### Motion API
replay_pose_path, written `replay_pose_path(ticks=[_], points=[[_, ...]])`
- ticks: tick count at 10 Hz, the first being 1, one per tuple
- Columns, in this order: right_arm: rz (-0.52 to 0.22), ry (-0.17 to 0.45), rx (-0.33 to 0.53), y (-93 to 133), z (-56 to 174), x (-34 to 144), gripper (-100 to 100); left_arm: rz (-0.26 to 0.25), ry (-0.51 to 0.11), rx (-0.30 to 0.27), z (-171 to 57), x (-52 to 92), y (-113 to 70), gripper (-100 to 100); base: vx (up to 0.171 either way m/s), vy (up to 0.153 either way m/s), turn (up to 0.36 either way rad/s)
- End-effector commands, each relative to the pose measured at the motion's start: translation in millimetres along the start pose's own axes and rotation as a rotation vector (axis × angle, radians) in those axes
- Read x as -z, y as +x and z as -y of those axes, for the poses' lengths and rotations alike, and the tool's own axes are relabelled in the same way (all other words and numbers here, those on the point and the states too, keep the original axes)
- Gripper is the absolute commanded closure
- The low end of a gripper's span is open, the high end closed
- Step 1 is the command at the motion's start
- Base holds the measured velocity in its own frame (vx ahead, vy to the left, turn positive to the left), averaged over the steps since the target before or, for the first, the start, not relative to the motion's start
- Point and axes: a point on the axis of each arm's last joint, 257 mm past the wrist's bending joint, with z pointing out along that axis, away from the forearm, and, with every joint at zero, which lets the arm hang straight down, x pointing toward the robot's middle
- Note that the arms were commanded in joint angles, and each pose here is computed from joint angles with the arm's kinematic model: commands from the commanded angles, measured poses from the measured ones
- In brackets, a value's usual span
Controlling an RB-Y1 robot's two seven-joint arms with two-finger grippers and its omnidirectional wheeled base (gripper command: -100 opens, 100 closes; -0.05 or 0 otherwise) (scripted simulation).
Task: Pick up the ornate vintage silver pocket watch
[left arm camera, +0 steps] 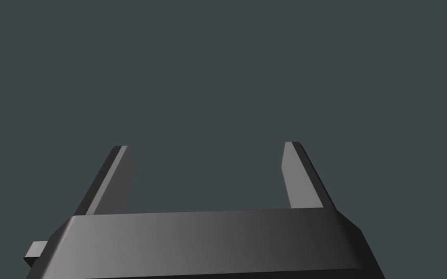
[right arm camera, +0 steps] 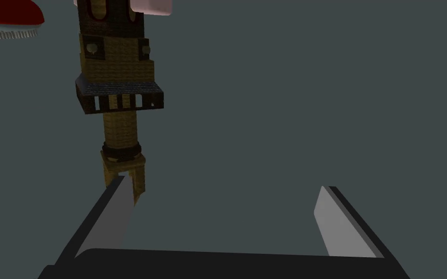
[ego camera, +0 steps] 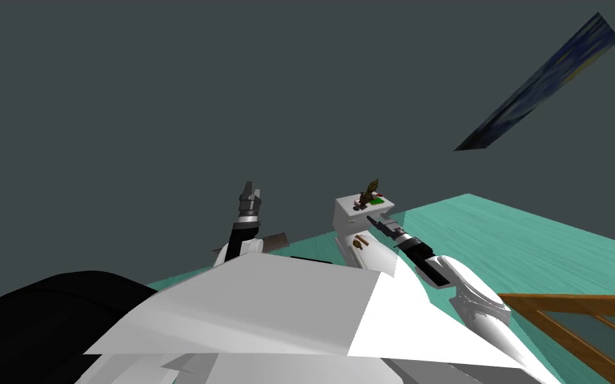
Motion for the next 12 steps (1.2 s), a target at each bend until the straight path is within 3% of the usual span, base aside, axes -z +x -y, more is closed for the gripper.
replay_pose_path(ticks=[1,3,4,5,6,8,9,10,11,12], points=[[-0.056,0.016,0.094,6,25,7.2,-100,0.000,0.000,0.000,0,0.0,0.0,0,-0.020,0.013,0.320],[-0.103,0.026,0.118,23,31,12.0,-100,0.000,0.000,0.000,0,0.0,0.0,0,-0.014,0.002,0.073],[-0.151,0.043,0.188,26,55,20.4,-100,0.000,0.000,0.000,0,0.0,0.0,0,-0.019,0.019,0.270],[-0.180,0.046,0.205,36,58,23.9,-100,0.000,0.000,0.000,0,0.0,0.1,0,-0.018,0.009,0.217],[-0.217,0.057,0.272,34,80,31.2,-100,0.000,0.000,0.000,0,0.0,0.0,0,-0.026,0.016,0.322],[-0.266,0.064,0.293,50,86,38.6,-100,0.000,0.000,0.000,0,0.0,0.0,0,-0.014,0.005,0.108],[-0.300,0.067,0.368,44,105,44.6,-100,0.000,0.000,0.000,0,0.0,-0.1,0,-0.019,0.019,0.338],[-0.345,0.082,0.367,61,114,55.1,-100,0.000,0.000,0.000,0,0.0,0.1,0,-0.017,0.009,0.200],[-0.381,0.088,0.430,55,134,63.4,-100,0.000,0.000,0.000,0,0.0,0.0,0,-0.027,0.020,0.360],[-0.417,0.093,0.439,66,138,70.9,-100,0.000,0.000,0.000,0,0.0,0.0,0,-0.020,0.011,0.166]])
